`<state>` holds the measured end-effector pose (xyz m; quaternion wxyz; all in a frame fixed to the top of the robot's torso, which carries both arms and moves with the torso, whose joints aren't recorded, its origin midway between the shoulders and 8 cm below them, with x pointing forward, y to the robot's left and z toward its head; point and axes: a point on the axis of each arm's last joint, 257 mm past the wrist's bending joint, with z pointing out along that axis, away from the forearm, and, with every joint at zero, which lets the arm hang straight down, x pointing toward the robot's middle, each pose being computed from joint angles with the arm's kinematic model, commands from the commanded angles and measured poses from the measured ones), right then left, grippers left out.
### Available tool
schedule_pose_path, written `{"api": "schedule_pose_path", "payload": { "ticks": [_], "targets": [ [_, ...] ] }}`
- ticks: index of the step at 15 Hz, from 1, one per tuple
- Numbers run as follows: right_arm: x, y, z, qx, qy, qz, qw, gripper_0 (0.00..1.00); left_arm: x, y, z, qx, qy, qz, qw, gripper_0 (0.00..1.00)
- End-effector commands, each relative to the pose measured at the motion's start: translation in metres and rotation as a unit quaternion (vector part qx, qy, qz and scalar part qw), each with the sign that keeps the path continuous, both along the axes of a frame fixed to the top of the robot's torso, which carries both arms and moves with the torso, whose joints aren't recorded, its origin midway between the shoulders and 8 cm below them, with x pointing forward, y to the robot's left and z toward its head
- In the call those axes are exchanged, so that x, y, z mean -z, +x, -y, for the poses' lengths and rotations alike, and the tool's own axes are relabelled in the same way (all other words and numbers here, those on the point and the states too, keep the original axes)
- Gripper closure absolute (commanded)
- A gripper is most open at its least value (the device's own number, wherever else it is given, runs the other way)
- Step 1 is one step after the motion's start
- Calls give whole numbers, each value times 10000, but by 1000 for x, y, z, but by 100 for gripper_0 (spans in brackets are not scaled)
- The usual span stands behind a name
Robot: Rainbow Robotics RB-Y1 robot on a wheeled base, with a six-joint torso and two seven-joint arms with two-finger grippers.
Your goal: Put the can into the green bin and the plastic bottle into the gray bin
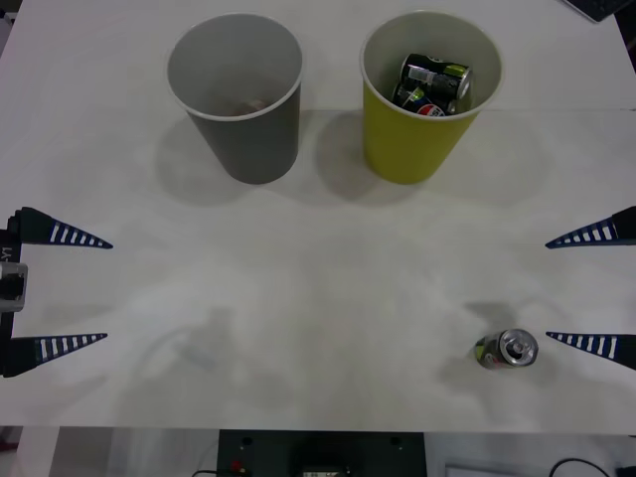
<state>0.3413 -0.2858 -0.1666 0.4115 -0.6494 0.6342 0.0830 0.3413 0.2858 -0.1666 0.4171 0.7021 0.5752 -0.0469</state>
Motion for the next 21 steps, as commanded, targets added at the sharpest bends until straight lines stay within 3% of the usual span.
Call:
{"api": "schedule_pose_path", "payload": {
  "ticks": [1, 4, 8, 15, 19, 21],
  "targets": [
    [0, 0, 0, 0, 0, 0, 10000, 0, 0, 0, 0, 0, 0, 0, 10000, 0],
    [7, -1, 3, 29, 102, -173, 9998, 0, 0, 0, 0, 0, 0, 0, 10000, 0],
    [3, 0, 21, -171, 114, -424, 9989, 0, 0, 0, 0, 0, 0, 0, 10000, 0],
    [5, -3, 49, -884, -86, -168, 9959, 0, 0, 0, 0, 0, 0, 0, 10000, 0],
    [14, -3, 60, -1163, -54, 54, 9932, 0, 0, 0, 0, 0, 0, 0, 10000, 0],
    [28, -3, 64, -1227, 24, 53, 9924, 0, 0, 0, 0, 0, 0, 0, 10000, 0]
  ]
}}
